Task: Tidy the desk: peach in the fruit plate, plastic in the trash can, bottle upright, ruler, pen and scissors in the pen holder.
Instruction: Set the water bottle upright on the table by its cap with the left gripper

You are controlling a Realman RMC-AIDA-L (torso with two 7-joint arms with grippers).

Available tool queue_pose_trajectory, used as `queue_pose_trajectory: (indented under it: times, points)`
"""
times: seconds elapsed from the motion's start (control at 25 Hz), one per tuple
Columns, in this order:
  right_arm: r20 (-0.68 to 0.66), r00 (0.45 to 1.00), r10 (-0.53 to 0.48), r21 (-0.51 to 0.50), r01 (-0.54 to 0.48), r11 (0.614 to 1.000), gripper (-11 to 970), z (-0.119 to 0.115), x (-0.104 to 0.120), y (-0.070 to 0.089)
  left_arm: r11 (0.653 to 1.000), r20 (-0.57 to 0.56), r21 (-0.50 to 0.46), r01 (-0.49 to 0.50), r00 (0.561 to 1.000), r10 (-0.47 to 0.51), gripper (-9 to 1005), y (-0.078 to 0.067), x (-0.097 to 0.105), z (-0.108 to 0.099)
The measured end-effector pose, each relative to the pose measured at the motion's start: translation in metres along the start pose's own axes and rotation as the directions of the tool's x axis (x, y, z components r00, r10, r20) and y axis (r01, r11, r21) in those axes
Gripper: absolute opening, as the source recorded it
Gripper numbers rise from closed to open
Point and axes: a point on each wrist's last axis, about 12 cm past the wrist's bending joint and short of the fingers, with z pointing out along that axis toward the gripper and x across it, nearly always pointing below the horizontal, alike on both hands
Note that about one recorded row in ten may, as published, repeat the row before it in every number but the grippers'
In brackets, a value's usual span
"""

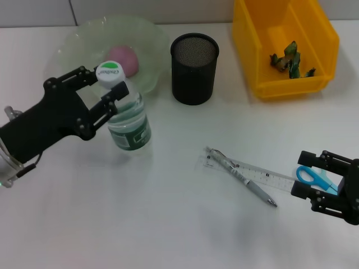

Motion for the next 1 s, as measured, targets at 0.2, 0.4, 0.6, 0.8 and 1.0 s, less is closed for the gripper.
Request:
queue_pose_trajectory:
  times: [0.2, 0.4, 0.6, 0.8, 1.0]
  points:
    - [0.002, 1.0, 0.001, -0.001, -0.001, 1.0, 719, 0.001, 0.0, 0.0, 0.998, 0.017, -0.041, -0.038, 0.999, 0.038, 472, -0.006, 0.011, 0.002]
    - [0.005, 1.0, 0.001, -0.006, -0.001, 1.0, 721, 0.003, 0.0, 0.001, 0.997, 0.019, -0.054, -0.058, 0.998, 0.059, 482, -0.008, 0.015, 0.005]
    - [0.01, 1.0, 0.001, -0.013, -0.001, 1.0, 720, 0.004, 0.0, 0.001, 0.996, 0.013, -0.079, -0.051, 0.999, 0.052, 493, -0.006, 0.017, 0.009]
    - [0.017, 1.0, -0.002, -0.019, 0.002, 1.0, 719, 0.006, -0.002, 0.001, 0.993, -0.017, -0.114, -0.03, 0.999, 0.028, 503, 0.0, 0.02, 0.012]
    - [0.021, 1.0, -0.009, -0.024, 0.009, 1.0, 721, 0.008, -0.004, -0.001, 0.993, -0.021, -0.113, -0.015, 1.0, 0.013, 513, 0.002, 0.02, 0.013]
